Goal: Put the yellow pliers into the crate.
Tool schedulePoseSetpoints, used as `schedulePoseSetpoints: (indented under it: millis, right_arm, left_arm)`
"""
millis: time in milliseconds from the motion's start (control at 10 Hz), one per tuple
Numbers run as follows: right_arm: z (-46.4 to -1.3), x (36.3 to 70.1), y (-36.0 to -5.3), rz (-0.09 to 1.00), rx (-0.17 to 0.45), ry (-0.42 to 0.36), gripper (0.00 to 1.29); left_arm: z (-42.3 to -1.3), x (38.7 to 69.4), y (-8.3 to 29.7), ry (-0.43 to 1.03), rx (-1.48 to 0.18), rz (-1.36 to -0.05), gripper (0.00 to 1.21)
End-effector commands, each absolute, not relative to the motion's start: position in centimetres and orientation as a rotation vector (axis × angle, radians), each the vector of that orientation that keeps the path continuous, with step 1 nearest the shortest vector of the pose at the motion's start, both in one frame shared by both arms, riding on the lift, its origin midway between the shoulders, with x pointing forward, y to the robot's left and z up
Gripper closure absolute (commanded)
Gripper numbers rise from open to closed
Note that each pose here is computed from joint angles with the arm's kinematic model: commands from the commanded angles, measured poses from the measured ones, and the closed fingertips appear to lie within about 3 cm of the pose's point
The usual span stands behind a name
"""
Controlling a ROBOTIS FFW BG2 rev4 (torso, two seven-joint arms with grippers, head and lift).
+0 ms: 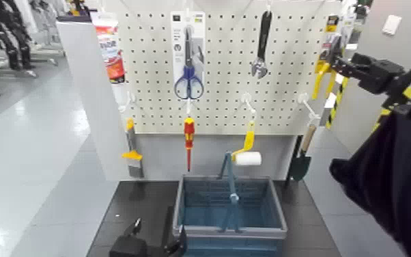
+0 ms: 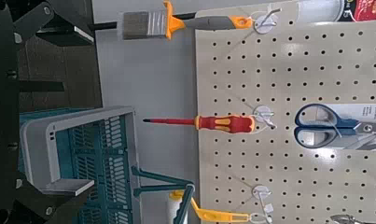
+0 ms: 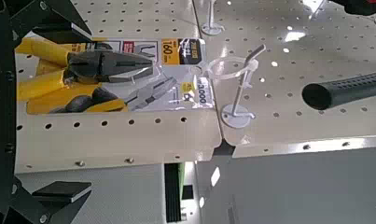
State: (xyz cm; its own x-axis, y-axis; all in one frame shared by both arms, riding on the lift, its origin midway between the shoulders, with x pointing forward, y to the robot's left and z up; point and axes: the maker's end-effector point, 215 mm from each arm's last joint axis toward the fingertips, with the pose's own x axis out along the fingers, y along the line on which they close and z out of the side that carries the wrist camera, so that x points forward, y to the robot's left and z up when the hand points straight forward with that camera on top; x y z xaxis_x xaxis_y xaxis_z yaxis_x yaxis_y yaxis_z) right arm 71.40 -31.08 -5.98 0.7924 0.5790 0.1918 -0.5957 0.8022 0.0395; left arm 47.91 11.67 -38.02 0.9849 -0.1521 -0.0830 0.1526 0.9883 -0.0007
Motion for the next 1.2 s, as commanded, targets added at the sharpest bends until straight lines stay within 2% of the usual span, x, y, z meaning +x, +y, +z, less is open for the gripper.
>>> schedulePoseSetpoints:
  millis: [100,400,500,600,900,1000,1200]
  right_arm:
    - [-5.2,71.9,-29.6,0.685,0.088,-0.173,0.18]
    - [-4.4,72.0,-28.9,0.707,0.088,-0.177,0.3]
    - [-4.1,72.0,-28.7,0.712,0.086,-0.178,0.4]
    - [-4.1,72.1,-28.5,0.713,0.085,-0.172,0.59]
    - [-3.8,72.2,-28.4,0.711,0.087,-0.171,0.95]
    - [-3.6,72.4,-28.4,0.703,0.085,-0.174,1.13]
    - [-3.1,72.5,-28.6,0.695,0.071,-0.18,1.16]
  left_arm:
    - [-38.1,48.1,11.6,0.086,0.005,-0.156,0.22]
    - [-38.2,48.1,11.6,0.09,0.005,-0.157,0.22]
    - [-38.2,48.1,11.5,0.092,0.005,-0.16,0.22]
    - [-38.2,48.1,11.5,0.092,0.005,-0.16,0.22]
    - [-38.2,48.1,11.4,0.091,0.006,-0.162,0.22]
    - [-38.2,48.1,11.4,0.091,0.006,-0.162,0.22]
    - [-38.2,48.1,11.3,0.091,0.006,-0.164,0.22]
